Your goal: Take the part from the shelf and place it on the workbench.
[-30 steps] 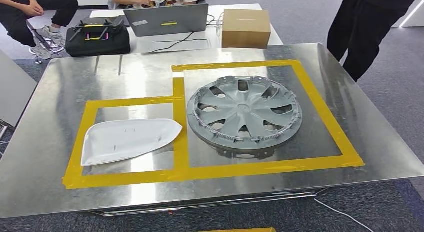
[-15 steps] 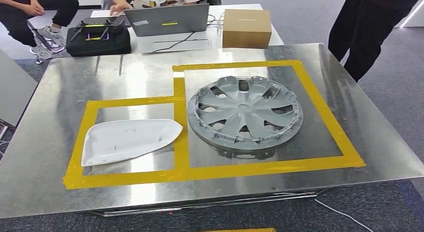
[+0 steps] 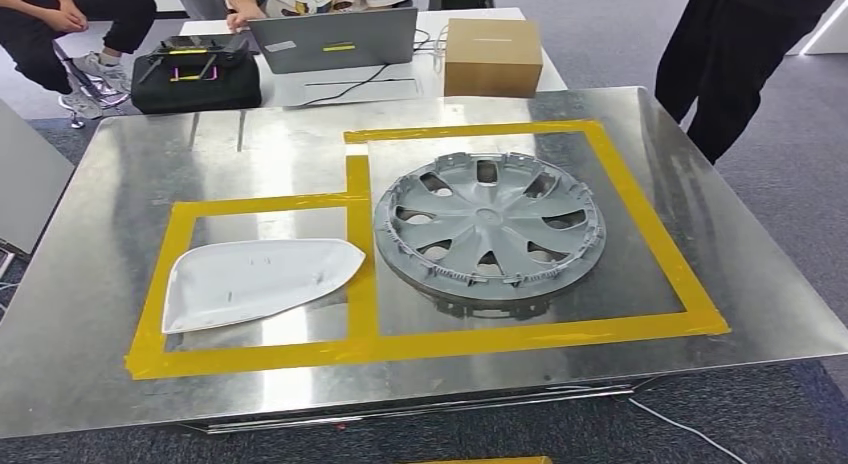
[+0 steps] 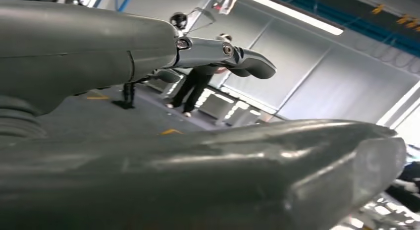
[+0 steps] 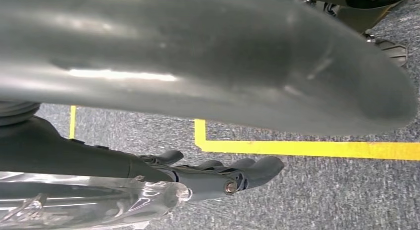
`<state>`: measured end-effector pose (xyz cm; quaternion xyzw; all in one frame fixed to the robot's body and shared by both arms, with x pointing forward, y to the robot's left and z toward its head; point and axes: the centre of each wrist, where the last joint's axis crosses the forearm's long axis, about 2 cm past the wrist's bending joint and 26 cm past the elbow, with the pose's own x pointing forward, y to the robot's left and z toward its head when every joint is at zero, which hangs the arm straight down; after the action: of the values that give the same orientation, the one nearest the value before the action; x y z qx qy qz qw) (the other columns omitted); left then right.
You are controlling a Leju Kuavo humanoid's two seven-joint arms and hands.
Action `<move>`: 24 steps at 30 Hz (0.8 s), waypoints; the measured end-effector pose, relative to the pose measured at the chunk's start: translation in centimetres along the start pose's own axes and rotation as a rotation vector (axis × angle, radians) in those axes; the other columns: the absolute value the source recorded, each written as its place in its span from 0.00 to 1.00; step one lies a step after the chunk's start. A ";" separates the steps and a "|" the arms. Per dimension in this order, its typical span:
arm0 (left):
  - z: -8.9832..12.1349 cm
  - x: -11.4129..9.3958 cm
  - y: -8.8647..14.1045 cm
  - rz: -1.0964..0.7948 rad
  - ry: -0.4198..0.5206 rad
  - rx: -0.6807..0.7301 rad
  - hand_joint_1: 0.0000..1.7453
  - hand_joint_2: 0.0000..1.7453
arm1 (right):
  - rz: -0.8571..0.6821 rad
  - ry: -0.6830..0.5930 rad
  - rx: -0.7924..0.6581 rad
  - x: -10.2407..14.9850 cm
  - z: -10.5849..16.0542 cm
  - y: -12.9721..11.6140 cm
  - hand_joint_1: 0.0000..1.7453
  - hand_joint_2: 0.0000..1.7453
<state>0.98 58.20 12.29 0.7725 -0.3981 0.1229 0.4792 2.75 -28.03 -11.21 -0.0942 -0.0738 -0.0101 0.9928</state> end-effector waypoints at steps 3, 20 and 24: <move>0.5 -0.6 -0.3 -0.008 0.028 -0.013 0.00 0.00 | -0.003 0.002 0.000 0.0 0.0 0.0 0.00 0.00; 4.3 -3.6 -3.4 -0.135 0.273 -0.049 0.00 0.00 | -0.023 -0.003 -0.001 0.1 0.0 0.0 0.00 0.00; 6.8 -4.4 -4.6 -0.224 0.339 -0.120 0.00 0.00 | -0.033 -0.002 -0.001 0.1 0.0 0.0 0.00 0.00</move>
<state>0.18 55.71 3.32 0.7504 -0.2303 0.1731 0.5949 2.81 -28.03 -11.20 -0.0936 -0.0763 -0.0263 0.9923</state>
